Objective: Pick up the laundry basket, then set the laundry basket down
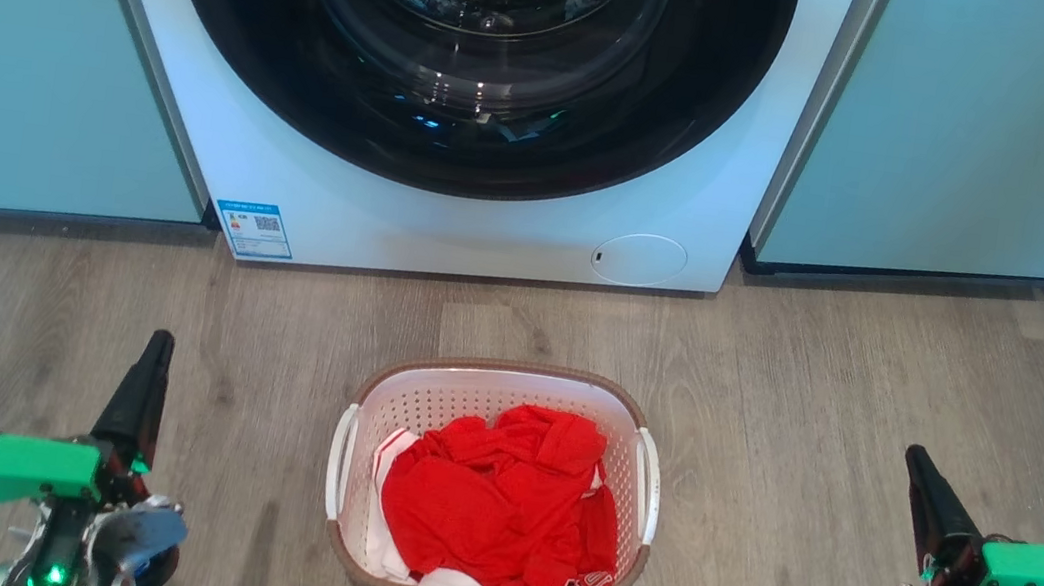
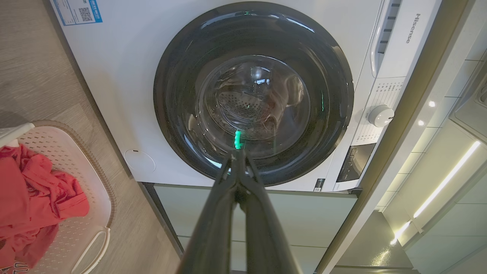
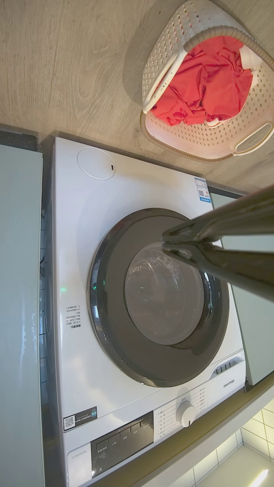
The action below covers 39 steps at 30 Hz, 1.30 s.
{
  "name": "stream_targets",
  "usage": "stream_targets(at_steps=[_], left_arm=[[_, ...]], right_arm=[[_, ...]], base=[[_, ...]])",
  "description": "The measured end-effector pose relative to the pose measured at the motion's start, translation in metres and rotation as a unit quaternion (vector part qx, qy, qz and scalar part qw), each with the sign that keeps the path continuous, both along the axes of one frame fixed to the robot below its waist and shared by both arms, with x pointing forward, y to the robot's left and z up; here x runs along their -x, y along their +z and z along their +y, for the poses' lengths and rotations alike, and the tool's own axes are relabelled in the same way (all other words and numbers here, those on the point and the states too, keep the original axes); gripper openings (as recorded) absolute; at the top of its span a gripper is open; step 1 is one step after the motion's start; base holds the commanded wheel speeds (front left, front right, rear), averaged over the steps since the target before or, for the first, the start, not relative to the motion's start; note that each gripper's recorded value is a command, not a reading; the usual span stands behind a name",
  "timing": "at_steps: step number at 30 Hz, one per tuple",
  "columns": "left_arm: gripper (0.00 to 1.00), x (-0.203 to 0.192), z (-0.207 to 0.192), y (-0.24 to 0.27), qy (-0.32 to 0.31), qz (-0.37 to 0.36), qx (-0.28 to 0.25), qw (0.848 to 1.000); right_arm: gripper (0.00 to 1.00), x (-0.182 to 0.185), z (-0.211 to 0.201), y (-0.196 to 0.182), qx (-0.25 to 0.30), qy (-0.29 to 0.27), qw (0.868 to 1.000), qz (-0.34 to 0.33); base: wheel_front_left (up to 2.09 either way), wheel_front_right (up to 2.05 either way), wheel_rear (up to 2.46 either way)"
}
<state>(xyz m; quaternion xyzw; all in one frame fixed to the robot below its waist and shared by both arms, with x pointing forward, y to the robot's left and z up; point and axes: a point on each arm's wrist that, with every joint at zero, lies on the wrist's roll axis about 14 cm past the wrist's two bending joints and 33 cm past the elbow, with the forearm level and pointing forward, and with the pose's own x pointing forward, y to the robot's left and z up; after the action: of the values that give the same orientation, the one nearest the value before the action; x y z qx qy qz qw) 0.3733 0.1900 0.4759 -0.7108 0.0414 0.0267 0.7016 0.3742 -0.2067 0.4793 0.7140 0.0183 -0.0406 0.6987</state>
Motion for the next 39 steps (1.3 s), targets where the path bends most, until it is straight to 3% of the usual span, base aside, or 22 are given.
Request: stream_targets(at_steps=[39], left_arm=[[0.00,0.0000,-0.0001,0.0000,0.000,0.000,0.000,1.000]], right_arm=[[0.00,0.0000,-0.0001,0.0000,0.000,0.000,1.000,0.000]], base=[[0.00,0.00,0.00]])
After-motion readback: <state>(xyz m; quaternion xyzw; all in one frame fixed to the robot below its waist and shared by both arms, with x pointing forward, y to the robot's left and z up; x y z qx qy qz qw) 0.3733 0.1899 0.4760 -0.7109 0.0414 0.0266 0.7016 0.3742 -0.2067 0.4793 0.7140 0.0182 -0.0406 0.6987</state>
